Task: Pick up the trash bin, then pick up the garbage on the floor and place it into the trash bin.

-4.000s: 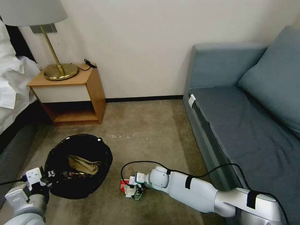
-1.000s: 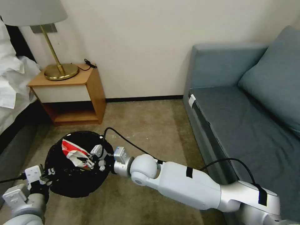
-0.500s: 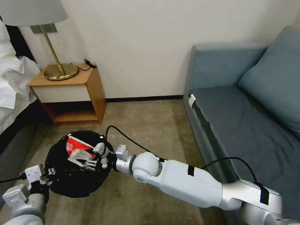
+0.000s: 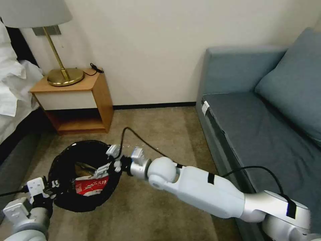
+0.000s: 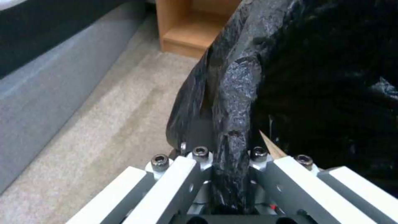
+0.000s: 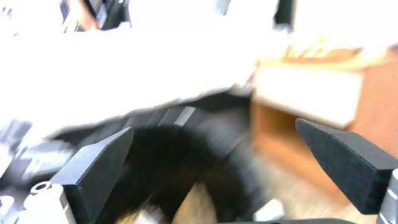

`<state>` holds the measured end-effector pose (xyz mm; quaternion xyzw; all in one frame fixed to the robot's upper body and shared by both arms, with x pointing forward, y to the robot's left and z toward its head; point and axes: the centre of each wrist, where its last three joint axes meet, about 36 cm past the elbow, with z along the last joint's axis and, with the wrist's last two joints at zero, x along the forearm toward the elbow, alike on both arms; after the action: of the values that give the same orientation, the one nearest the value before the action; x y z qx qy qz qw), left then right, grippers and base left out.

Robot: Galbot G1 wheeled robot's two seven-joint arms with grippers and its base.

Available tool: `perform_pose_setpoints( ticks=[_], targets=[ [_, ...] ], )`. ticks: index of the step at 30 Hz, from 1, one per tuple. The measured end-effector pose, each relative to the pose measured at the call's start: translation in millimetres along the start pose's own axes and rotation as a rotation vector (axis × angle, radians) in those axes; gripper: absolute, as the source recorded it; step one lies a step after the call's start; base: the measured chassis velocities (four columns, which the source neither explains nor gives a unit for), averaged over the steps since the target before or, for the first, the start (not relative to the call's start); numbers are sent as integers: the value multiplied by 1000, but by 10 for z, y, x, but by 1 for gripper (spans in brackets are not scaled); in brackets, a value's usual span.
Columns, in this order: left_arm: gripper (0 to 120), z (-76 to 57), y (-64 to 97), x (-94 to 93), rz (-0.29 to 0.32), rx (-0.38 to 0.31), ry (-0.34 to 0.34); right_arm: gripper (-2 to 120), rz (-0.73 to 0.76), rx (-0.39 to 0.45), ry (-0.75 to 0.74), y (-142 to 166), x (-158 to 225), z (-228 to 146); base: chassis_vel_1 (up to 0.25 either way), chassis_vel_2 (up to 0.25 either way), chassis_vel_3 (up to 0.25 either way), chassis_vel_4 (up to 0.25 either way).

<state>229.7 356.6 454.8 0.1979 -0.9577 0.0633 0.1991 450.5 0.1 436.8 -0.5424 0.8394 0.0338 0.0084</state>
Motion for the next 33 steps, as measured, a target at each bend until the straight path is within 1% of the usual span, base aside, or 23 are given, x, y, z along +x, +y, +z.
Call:
perform_pose_setpoints(
  ticks=[1,2,3,4,5,7,8,9,10,12,13,18,19,20,21,23,24,26,27,29,33],
  targets=[
    [3,0,0,0,0,0,0,100,0,0,0,0,0,0,0,0,0,0],
    [3,6,17,-9,-3,5,5,100,38,3,-40,-24,29,-15,0,0,0,0],
    [3,5,40,-19,-7,32,23,100,116,9,-102,-74,98,-53,0,0,0,0],
    [3,-7,54,-25,-9,55,37,100,163,18,-134,-120,162,-83,0,0,0,0],
    [3,-7,54,-25,-9,55,37,100,163,18,-134,-120,162,-83,0,0,0,0],
    [3,-31,106,-55,-24,102,72,100,232,31,-170,-176,317,-115,0,0,0,0],
    [3,-40,150,-76,-35,126,101,100,261,33,-180,-195,420,-119,0,0,0,0],
    [3,-40,150,-76,-35,126,101,100,261,33,-180,-195,420,-119,0,0,0,0],
    [3,-44,175,-88,-41,142,120,100,277,32,-187,-196,478,-122,0,0,0,0],
    [3,-72,255,-128,-60,197,184,100,316,20,-206,-126,645,-121,0,0,0,0],
    [3,-87,282,-142,-66,215,205,100,323,12,-214,-87,694,-123,0,0,0,0],
    [3,-96,297,-151,-69,228,218,100,327,7,-217,-63,723,-124,0,0,0,0],
    [3,-99,308,-158,-66,240,227,100,330,10,-220,-62,730,-131,0,0,0,0],
    [3,-105,394,-207,-65,294,267,100,347,20,-240,-54,784,-183,0,0,0,0],
    [3,-104,431,-225,-66,314,284,100,361,25,-257,-47,829,-218,0,0,0,0],
    [3,-104,431,-225,-66,314,284,100,361,25,-257,-47,829,-218,0,0,0,0],
    [3,-73,544,-309,-66,381,349,100,412,8,-254,94,992,-106,0,0,0,0],
    [3,-10,597,-362,-80,392,369,100,451,-2,-252,155,1072,-15,0,0,0,0],
    [3,-10,597,-362,-80,392,369,100,451,-2,-252,155,1072,-15,0,0,0,0],
    [3,61,616,-399,-88,397,388,100,476,-18,-235,226,1119,113,0,0,0,0],
    [3,112,631,-422,-88,397,398,100,499,-24,-223,278,1152,222,0,0,0,0]
  ],
)
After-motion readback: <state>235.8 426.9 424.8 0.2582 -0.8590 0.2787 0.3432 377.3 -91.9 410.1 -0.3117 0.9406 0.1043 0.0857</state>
